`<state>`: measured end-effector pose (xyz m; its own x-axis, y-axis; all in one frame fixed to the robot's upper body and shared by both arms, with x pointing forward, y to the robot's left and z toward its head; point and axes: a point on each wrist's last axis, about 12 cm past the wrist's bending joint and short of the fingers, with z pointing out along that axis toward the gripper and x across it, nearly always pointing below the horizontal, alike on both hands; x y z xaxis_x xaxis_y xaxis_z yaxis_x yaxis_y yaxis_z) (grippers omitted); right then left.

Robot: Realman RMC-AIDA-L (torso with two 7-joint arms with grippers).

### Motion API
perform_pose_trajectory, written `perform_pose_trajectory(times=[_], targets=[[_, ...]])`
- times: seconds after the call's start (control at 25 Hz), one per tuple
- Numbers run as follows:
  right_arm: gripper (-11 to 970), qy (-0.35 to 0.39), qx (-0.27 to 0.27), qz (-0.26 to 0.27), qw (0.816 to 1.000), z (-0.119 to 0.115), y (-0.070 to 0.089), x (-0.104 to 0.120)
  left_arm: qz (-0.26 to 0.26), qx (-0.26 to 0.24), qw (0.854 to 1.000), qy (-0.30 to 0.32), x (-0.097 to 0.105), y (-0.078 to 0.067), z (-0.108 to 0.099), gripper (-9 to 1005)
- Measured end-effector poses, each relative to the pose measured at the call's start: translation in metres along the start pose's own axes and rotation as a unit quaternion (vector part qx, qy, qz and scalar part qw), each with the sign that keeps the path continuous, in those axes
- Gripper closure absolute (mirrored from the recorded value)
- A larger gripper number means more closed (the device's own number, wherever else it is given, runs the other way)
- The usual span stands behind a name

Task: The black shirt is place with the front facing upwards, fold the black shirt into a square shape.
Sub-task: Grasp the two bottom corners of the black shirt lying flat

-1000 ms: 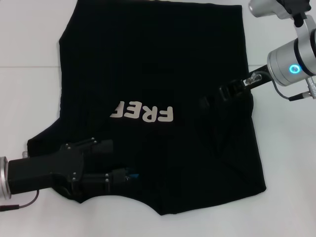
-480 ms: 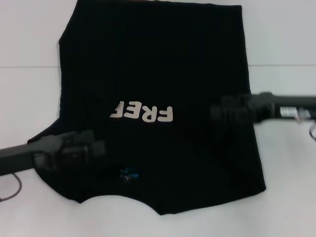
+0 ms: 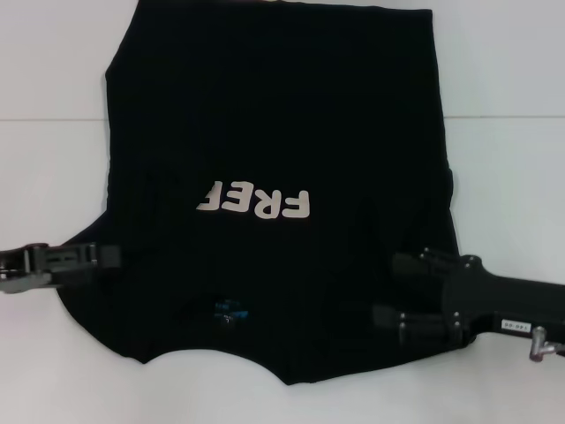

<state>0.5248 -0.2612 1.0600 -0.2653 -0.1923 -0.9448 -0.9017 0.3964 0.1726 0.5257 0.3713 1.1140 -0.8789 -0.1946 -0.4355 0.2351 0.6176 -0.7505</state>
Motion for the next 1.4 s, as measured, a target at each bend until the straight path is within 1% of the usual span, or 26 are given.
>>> perform_pose_trajectory(times=[0.04, 0.16, 0.24, 0.4, 0.6, 0.72, 0.96, 1.2, 1.4], targets=[[201, 0.001, 0.002, 0.000, 1.000, 0.001, 0.001, 0.003, -0.014, -0.025, 1.000, 0.001, -0.004, 0.002, -0.002, 47], [48, 0.007, 0.009, -0.009, 1.000, 0.004, 0.002, 0.011, -0.035, -0.065, 0.997, -0.006, -0.013, 0.006, -0.004, 46], [36, 0.010, 0.010, -0.010, 1.000, 0.005, 0.003, 0.013, -0.046, -0.086, 0.995, 0.001, -0.020, 0.006, -0.003, 46], [18, 0.009, 0.013, -0.010, 1.000, 0.005, 0.002, 0.013, -0.065, -0.126, 0.989, 0.030, -0.027, 0.007, 0.003, 46], [17, 0.007, 0.012, -0.010, 1.000, 0.005, 0.003, 0.013, -0.079, -0.144, 0.985, 0.046, -0.029, 0.006, 0.009, 51], [17, 0.007, 0.012, -0.010, 1.000, 0.005, 0.003, 0.013, -0.092, -0.151, 0.983, 0.051, -0.027, 0.008, 0.012, 54], [18, 0.005, 0.013, -0.008, 1.000, 0.005, 0.003, 0.013, -0.124, -0.150, 0.979, 0.057, -0.021, 0.014, 0.019, 61], [18, 0.005, 0.013, -0.007, 1.000, 0.005, 0.003, 0.013, -0.157, -0.158, 0.973, 0.051, -0.019, 0.019, 0.016, 68], [17, 0.005, 0.012, -0.007, 1.000, 0.005, 0.003, 0.013, -0.180, -0.158, 0.969, 0.057, -0.015, 0.024, 0.020, 74]])
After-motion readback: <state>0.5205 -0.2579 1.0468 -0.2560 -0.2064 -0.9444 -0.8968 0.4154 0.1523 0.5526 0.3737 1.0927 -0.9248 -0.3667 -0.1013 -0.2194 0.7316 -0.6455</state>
